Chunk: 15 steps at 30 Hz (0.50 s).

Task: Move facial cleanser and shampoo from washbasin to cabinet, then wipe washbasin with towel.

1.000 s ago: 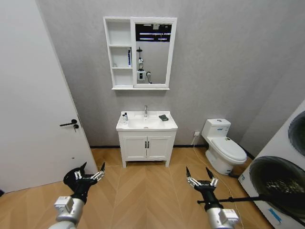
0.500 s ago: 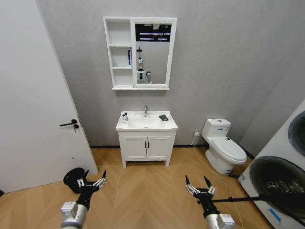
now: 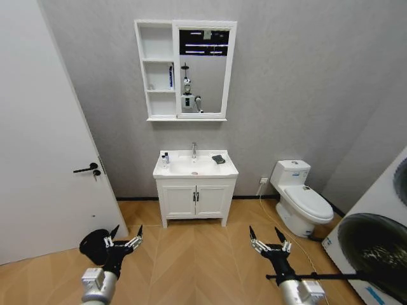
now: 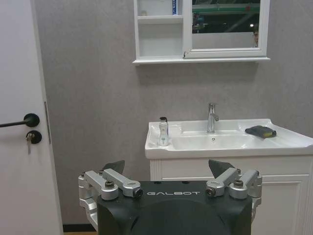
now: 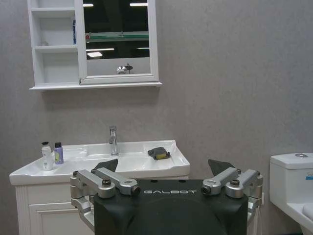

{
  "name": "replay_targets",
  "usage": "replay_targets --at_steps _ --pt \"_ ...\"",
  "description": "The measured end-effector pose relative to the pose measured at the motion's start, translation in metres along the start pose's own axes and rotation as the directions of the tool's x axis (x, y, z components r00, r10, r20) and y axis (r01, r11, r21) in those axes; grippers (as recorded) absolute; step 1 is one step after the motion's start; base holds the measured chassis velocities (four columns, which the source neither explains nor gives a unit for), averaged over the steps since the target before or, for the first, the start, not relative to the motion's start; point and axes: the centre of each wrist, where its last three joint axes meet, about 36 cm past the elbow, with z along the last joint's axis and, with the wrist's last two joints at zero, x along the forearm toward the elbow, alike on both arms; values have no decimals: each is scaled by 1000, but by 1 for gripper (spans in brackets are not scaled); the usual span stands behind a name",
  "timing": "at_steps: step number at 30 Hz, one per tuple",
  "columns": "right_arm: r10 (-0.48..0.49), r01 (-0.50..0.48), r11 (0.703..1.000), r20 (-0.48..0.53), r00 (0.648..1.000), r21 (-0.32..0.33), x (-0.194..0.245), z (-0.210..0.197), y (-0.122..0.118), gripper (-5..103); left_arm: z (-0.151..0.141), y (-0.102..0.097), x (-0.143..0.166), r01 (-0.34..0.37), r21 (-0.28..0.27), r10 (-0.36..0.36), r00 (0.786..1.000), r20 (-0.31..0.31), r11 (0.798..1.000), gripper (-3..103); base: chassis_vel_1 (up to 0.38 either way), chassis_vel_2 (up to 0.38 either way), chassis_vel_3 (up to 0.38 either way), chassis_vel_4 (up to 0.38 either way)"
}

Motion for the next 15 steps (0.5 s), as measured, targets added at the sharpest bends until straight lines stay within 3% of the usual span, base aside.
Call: replay_targets --at_steps 15 --pt "-13 13 1000 -15 1000 4 -7 4 5 100 15 -1 -19 3 21 -2 1000 -16 1000 97 -232 230 217 -218"
